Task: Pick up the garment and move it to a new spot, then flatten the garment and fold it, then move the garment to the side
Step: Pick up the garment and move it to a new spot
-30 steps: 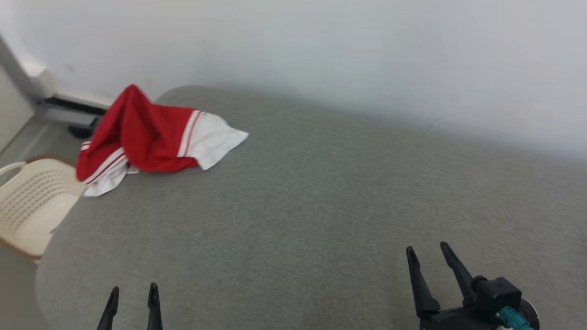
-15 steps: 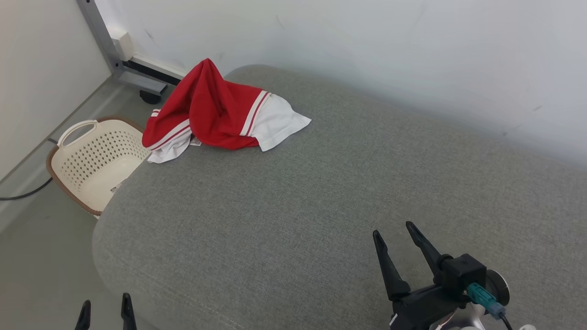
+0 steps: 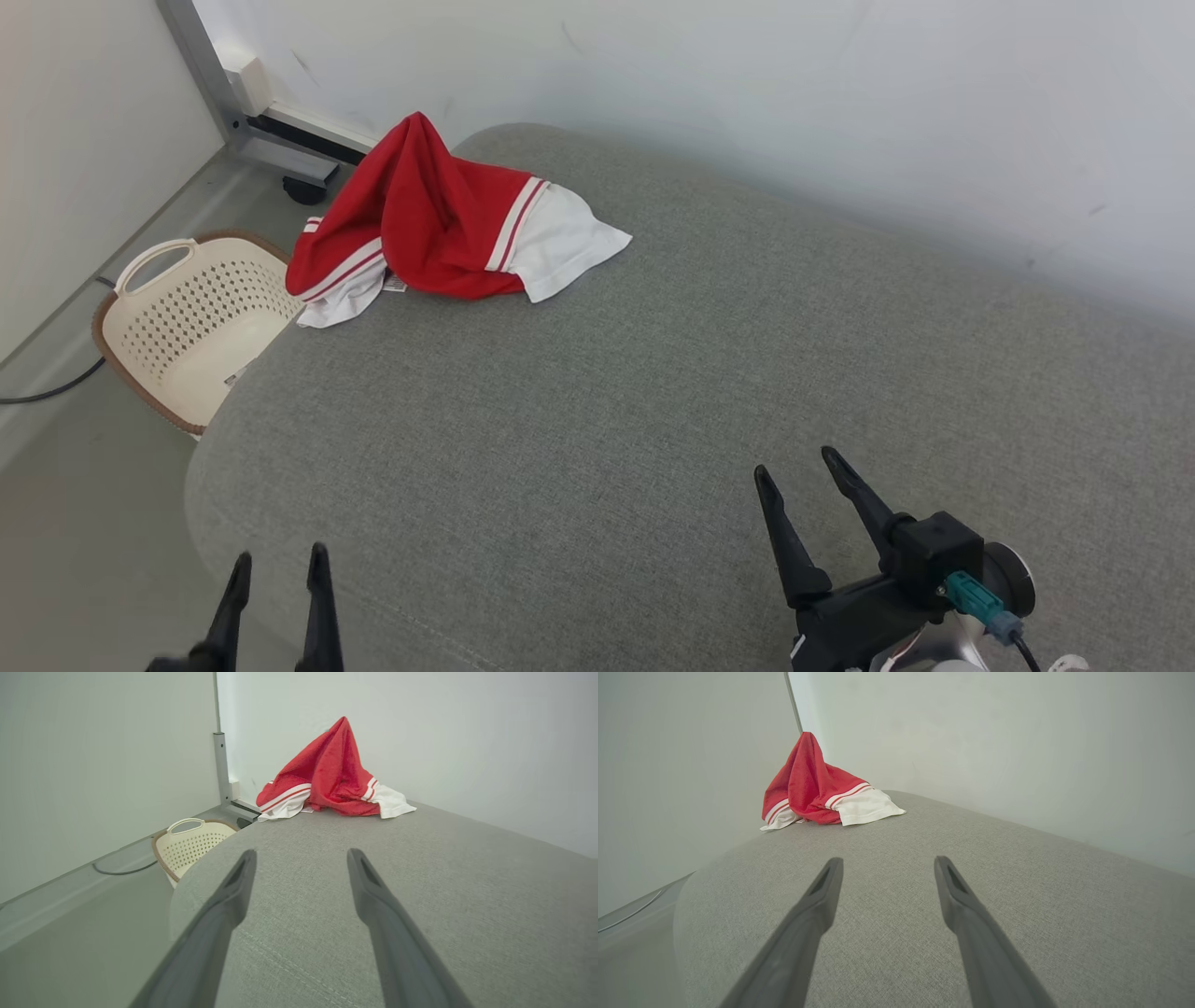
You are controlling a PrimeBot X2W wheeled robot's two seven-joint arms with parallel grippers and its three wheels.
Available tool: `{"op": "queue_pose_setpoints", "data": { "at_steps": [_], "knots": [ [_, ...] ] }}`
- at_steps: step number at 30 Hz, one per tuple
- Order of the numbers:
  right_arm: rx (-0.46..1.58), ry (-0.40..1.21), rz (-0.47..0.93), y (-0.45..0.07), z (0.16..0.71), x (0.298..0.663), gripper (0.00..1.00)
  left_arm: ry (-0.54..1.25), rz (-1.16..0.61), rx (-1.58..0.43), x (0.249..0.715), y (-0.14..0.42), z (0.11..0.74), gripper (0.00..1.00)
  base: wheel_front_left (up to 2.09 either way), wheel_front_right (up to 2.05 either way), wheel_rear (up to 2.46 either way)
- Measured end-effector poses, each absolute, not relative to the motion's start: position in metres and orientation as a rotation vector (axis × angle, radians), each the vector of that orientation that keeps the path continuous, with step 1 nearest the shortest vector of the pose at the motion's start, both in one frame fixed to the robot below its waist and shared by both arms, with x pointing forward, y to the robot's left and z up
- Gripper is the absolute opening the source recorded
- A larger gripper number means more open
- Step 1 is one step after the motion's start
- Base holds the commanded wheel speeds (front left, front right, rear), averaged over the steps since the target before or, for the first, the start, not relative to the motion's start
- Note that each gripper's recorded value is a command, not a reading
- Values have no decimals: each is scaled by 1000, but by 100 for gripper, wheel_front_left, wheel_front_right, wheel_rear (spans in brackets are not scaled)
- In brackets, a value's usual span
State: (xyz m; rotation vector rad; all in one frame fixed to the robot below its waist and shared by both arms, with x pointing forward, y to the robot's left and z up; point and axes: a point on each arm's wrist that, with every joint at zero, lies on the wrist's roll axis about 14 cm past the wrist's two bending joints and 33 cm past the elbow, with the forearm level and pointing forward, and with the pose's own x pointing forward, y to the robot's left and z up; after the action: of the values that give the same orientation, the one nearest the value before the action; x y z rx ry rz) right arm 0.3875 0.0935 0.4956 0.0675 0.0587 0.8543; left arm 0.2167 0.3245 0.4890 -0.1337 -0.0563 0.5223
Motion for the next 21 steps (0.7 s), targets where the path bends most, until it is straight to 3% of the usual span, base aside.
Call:
{"op": "queue_pose_setpoints", "data": {
  "at_steps": [9, 21],
  "knots": [
    [4, 95, 846, 77, 484, 399, 100, -41, 380, -144, 328, 341, 520, 100, 0, 0, 0],
    [-88, 105, 899, 56, 480, 422, 100, 96, 393, -128, 441, 392, 529, 100, 0, 0, 0]
  ]
}}
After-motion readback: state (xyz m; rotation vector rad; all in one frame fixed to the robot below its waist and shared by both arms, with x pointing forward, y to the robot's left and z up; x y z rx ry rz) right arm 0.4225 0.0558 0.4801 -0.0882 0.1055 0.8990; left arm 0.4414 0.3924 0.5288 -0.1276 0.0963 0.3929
